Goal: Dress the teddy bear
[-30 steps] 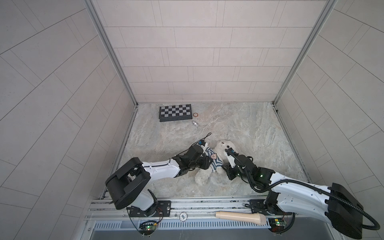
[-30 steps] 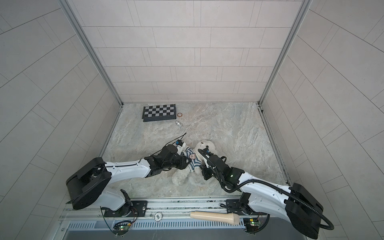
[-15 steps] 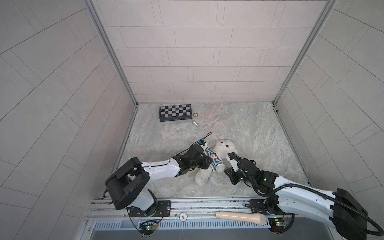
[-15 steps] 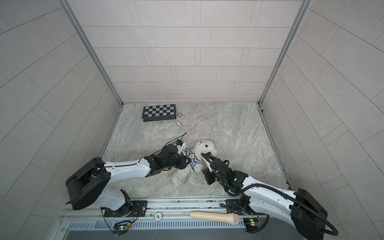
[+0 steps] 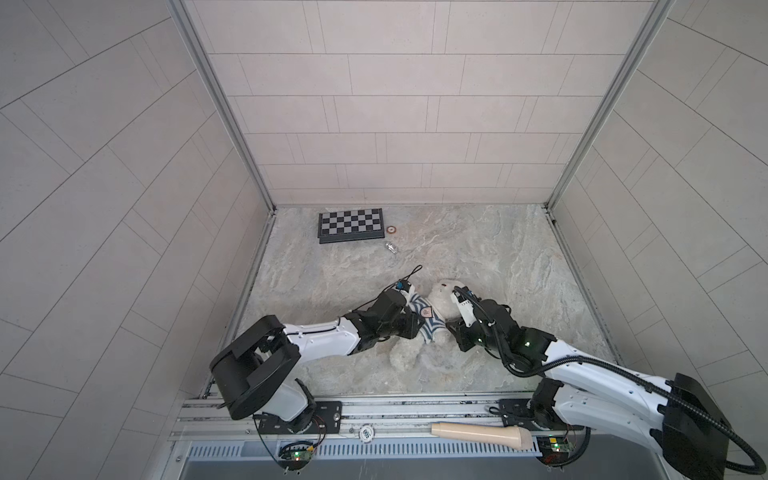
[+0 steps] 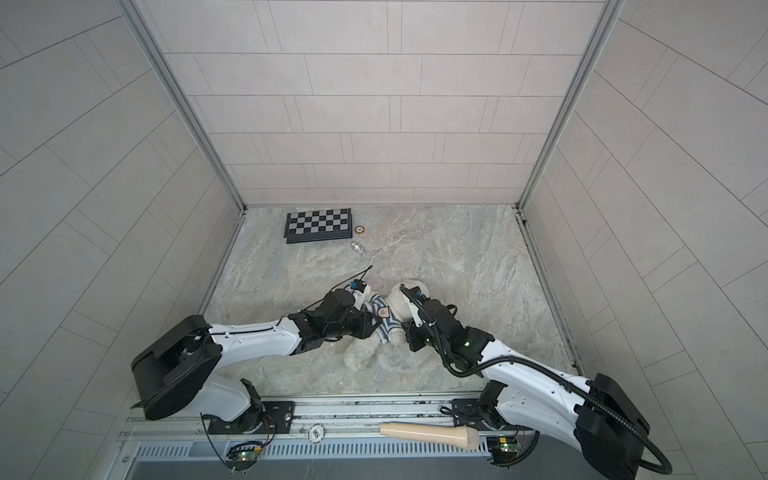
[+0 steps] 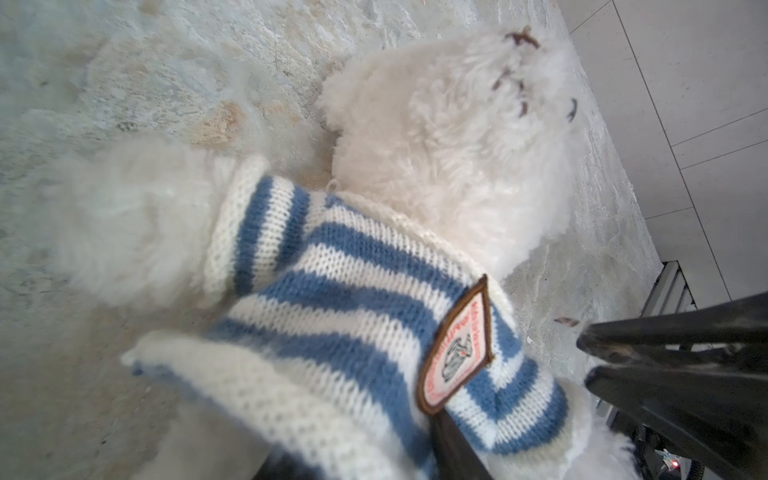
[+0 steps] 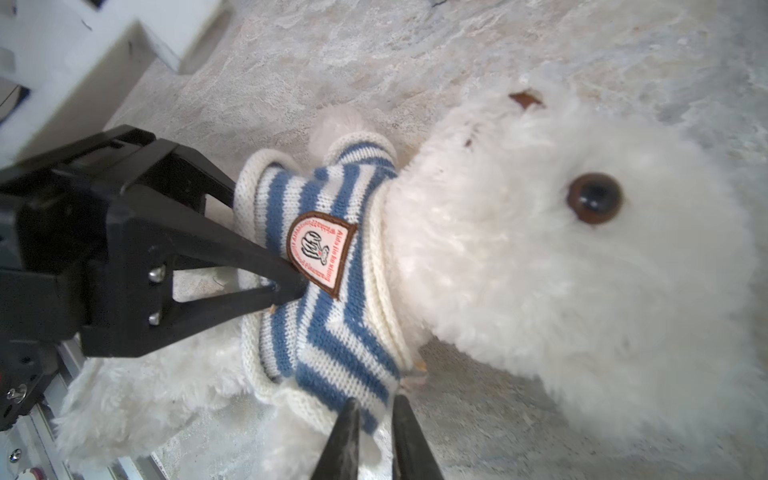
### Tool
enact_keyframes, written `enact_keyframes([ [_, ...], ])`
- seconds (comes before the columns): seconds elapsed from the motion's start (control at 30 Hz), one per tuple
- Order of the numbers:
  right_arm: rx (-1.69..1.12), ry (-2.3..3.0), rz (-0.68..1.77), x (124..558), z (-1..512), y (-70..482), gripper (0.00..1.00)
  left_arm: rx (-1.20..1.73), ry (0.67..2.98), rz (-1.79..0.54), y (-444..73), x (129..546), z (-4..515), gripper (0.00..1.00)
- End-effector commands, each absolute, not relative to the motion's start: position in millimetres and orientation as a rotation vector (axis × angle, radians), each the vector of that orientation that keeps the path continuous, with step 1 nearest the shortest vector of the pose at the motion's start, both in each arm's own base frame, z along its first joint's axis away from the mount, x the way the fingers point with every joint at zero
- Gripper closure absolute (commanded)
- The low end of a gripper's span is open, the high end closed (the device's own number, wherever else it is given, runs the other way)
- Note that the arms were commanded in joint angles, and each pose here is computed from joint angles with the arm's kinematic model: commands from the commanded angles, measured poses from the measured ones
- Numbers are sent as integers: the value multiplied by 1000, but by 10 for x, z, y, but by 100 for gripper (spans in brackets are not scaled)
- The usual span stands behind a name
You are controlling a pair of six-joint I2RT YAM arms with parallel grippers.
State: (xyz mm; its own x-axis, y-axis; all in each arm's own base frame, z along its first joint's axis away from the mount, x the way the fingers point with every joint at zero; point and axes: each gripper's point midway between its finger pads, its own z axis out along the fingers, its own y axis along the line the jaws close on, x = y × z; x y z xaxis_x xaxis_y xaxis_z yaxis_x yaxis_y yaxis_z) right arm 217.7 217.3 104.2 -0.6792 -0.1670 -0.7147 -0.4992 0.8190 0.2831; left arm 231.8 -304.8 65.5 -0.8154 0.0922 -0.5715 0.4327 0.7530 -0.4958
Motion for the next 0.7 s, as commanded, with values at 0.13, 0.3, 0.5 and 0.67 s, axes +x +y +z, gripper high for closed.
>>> enact_keyframes([
  [0.13, -528, 2264, 706, 2219, 1101, 2398, 84, 400, 2500, -845, -2968, 2178, 472, 58],
  [0.3, -524, 2294, 725, 2089, 991, 2342, 84, 389, 2499, -848, -2972, 2188, 452, 58],
  [0.5, -495, 2308, 742, 1984, 939, 2267, 84, 383, 2497, -852, -2974, 2190, 441, 58],
  [0.67, -496, 2336, 749, 1921, 870, 2244, 84, 383, 2496, -858, -2977, 2188, 442, 58],
])
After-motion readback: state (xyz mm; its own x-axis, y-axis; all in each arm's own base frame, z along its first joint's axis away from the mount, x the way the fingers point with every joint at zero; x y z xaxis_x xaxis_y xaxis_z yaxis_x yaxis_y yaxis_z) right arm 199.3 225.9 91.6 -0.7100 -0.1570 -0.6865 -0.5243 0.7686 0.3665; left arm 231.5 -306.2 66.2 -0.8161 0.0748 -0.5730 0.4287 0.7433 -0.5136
